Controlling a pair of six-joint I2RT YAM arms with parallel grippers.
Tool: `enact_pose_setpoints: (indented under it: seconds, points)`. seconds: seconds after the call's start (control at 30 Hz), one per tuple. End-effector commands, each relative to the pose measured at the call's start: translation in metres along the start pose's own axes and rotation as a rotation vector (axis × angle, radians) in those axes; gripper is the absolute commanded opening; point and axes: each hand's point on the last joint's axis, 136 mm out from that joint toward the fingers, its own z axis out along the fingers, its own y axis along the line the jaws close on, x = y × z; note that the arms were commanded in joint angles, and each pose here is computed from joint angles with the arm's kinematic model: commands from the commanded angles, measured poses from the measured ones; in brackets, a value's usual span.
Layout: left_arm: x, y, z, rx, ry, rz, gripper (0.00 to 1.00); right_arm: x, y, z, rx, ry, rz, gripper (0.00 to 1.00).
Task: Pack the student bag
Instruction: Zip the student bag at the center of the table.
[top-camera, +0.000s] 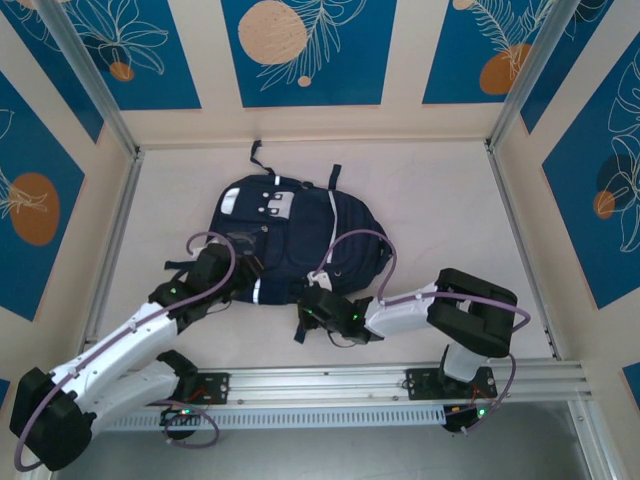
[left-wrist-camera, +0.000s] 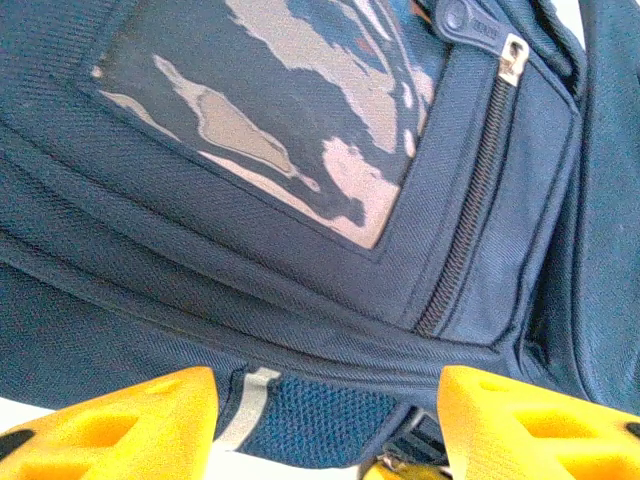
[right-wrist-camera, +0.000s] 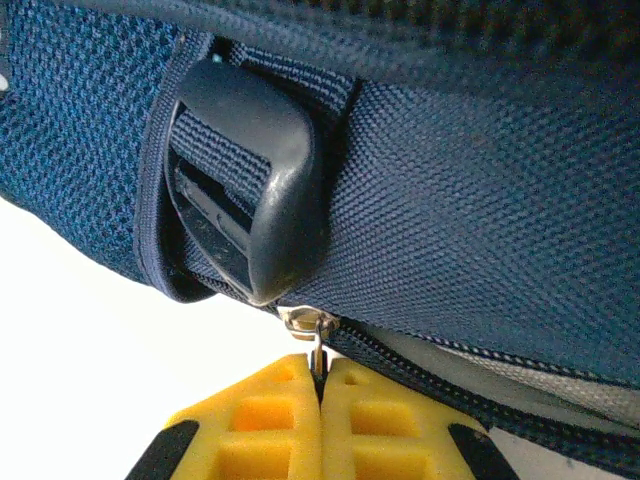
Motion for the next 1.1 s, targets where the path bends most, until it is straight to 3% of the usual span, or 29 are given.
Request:
enact_pose_setpoints:
  seconds: [0.0,0.4,0.5,1.07]
  points:
    - [-0.011,0.007,0.004,-0.028,-0.062,-0.053,0.58,-0.012,-0.013,-0.008,0.046,-0.057,-0.058,0.04]
    - [-0.011,0.011,0.009,-0.051,-0.056,-0.04,0.54,-0.006,-0.024,-0.013,0.02,-0.003,-0.233,0.05]
    - [-0.01,0.012,0.011,-0.056,-0.05,-0.04,0.53,-0.003,-0.022,-0.013,0.009,0.021,-0.263,0.01]
    - [-0.018,0.026,0.032,-0.12,0.005,-0.06,0.5,-0.005,-0.057,-0.032,0.061,0.019,-0.203,0.0]
